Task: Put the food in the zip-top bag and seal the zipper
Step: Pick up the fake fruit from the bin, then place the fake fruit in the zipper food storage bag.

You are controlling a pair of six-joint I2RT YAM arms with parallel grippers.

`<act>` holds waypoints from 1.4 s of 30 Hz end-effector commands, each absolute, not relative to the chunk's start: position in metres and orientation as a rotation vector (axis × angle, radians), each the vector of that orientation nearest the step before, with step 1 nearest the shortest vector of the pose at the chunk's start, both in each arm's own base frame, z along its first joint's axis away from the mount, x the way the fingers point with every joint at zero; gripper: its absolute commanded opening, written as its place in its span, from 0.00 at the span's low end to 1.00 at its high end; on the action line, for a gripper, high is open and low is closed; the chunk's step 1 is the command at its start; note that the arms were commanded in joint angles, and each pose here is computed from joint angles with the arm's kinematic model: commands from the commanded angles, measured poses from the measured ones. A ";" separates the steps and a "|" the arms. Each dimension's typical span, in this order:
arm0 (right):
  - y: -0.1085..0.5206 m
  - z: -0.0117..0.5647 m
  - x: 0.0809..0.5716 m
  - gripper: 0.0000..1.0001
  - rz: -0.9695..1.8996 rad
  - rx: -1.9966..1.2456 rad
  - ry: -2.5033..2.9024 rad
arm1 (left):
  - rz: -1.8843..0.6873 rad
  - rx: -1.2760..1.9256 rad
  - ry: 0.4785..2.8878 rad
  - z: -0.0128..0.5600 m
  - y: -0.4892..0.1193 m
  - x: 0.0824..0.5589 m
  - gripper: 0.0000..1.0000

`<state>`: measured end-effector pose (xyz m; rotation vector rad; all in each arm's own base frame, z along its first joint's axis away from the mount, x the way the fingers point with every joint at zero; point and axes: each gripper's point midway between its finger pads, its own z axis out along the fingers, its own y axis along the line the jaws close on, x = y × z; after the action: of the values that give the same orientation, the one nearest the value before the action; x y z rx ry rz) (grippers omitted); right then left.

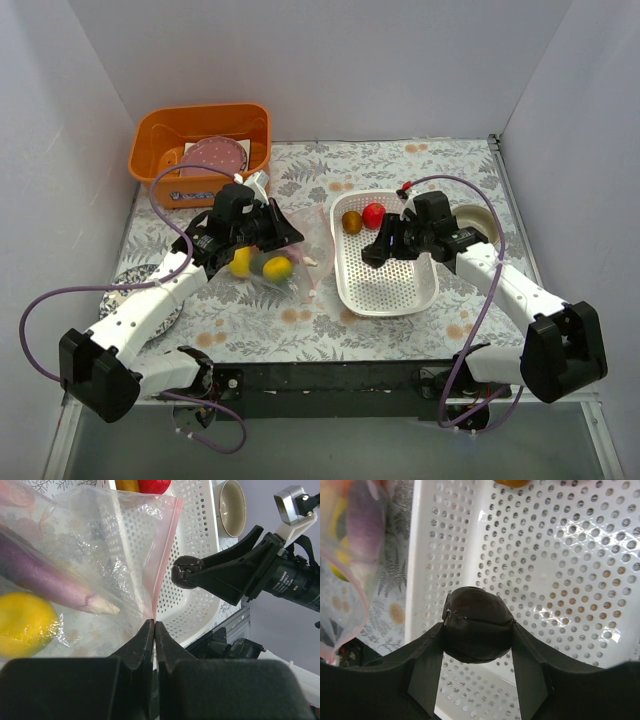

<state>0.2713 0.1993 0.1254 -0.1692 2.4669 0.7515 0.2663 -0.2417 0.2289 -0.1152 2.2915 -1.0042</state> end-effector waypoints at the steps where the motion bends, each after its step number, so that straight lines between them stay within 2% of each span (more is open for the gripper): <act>1: 0.221 0.156 0.269 0.46 0.925 -0.164 2.354 | -1.028 -0.089 2.266 0.237 -0.245 0.266 0.00; 13: 0.271 0.244 0.260 0.50 1.084 -0.374 2.097 | -1.035 -0.079 2.269 0.236 -0.248 0.267 0.00; 17: 0.291 0.257 0.252 0.52 1.102 -0.460 2.041 | -1.049 -0.067 2.281 0.235 -0.251 0.267 0.00; 27: 0.335 0.236 0.233 0.51 1.106 -0.585 2.132 | -1.068 -0.050 2.261 0.247 -0.254 0.268 0.00; 34: 0.336 0.221 0.253 0.52 0.926 -0.592 2.197 | -1.029 -0.068 2.281 0.239 -0.248 0.268 0.00; 42: 0.338 0.223 0.272 0.65 0.849 -0.562 2.177 | -1.010 -0.086 2.244 0.248 -0.243 0.269 0.00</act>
<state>0.2575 0.3346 0.2044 -0.5708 2.2451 0.8856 0.2692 -0.2473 0.2249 -0.0956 2.3137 -1.0142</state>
